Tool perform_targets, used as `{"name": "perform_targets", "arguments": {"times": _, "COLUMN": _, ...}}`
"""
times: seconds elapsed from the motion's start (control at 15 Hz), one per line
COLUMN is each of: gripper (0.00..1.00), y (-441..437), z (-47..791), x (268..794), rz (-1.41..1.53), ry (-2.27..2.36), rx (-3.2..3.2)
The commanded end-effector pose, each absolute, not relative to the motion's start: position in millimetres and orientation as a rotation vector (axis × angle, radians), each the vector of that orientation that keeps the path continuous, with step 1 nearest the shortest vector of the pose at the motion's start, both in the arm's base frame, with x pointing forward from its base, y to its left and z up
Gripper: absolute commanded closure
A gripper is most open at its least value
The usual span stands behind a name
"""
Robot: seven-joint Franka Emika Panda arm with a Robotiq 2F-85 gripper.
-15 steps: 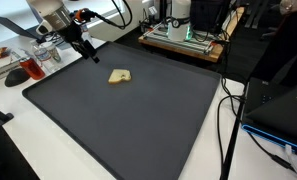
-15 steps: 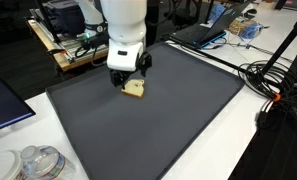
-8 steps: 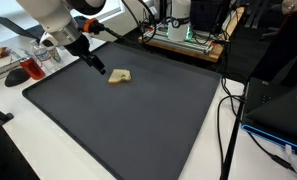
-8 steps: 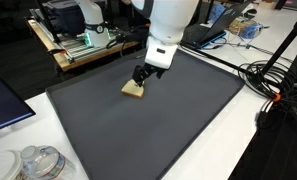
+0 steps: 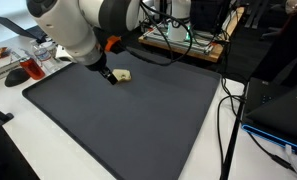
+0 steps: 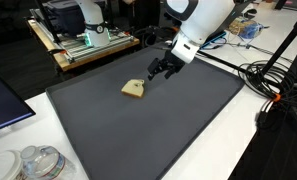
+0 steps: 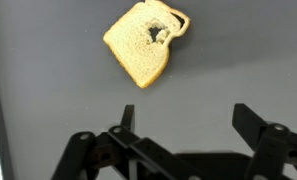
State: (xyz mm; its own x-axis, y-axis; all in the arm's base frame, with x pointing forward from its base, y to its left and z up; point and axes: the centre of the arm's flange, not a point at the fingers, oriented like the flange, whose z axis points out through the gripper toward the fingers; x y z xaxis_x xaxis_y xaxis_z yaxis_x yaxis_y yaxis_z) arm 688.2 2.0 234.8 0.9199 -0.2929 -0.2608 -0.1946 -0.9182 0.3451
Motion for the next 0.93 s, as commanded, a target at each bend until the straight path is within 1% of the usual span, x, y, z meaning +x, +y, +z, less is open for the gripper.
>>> {"name": "perform_targets", "arguments": {"times": 0.0, "gripper": 0.0, "y": 32, "z": 228, "x": 695, "rz": -0.413, "ry": -0.45, "rx": 2.616}}
{"name": "perform_targets", "arguments": {"times": 0.2, "gripper": 0.0, "y": 65, "z": 218, "x": 682, "rz": -0.349, "ry": -0.512, "rx": 2.525}}
{"name": "perform_targets", "arguments": {"times": 0.4, "gripper": 0.0, "y": 92, "z": 209, "x": 672, "rz": -0.226, "ry": -0.618, "rx": 2.431}}
{"name": "perform_targets", "arguments": {"times": 0.6, "gripper": 0.0, "y": 113, "z": 203, "x": 663, "rz": -0.115, "ry": -0.704, "rx": 2.361}}
{"name": "perform_targets", "arguments": {"times": 0.87, "gripper": 0.0, "y": 131, "z": 200, "x": 639, "rz": -0.003, "ry": -0.768, "rx": 2.316}}
